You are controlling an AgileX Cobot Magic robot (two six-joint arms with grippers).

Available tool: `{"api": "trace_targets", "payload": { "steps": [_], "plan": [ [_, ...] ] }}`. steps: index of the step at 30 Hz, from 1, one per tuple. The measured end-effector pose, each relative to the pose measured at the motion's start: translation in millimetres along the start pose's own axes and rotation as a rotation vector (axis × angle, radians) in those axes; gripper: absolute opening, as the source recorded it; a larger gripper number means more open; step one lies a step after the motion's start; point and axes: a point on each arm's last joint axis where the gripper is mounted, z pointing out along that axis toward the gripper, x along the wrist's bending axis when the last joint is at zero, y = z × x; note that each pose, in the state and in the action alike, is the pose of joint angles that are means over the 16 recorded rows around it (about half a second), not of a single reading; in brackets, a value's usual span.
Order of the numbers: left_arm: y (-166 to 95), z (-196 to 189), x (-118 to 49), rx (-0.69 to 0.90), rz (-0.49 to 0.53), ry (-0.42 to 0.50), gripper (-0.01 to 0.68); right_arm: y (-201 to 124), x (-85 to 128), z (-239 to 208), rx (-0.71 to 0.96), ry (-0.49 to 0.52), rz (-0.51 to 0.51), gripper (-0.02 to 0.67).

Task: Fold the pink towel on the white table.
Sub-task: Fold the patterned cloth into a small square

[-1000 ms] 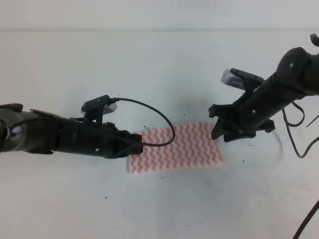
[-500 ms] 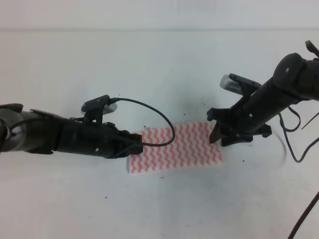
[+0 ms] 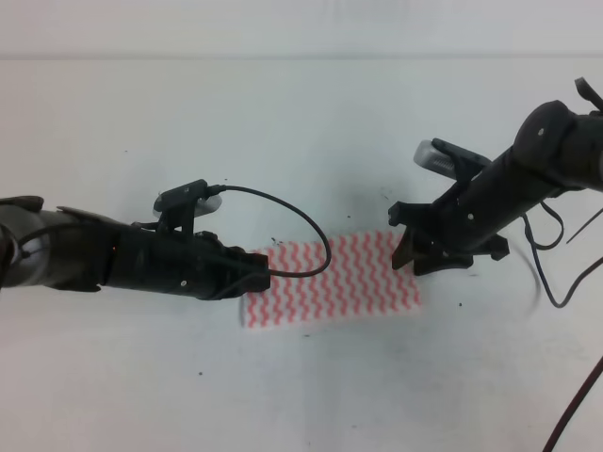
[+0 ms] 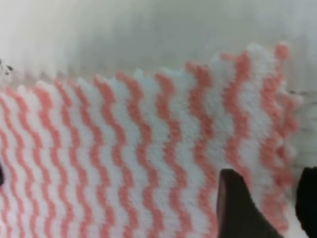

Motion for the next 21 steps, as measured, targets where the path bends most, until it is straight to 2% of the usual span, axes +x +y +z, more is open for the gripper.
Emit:
{"api": "trace_targets", "payload": {
  "steps": [9, 21],
  "plan": [
    [0.0, 0.0, 0.0, 0.0, 0.002, 0.0, -0.005, -1.2, -0.3, 6.2, 0.039, -0.006, -0.008, 0.251],
    [-0.1, 0.0, 0.1, 0.001, 0.004, 0.001, -0.005, -3.6, -2.8, 7.9, 0.067, -0.031, -0.011, 0.151]
  ]
}}
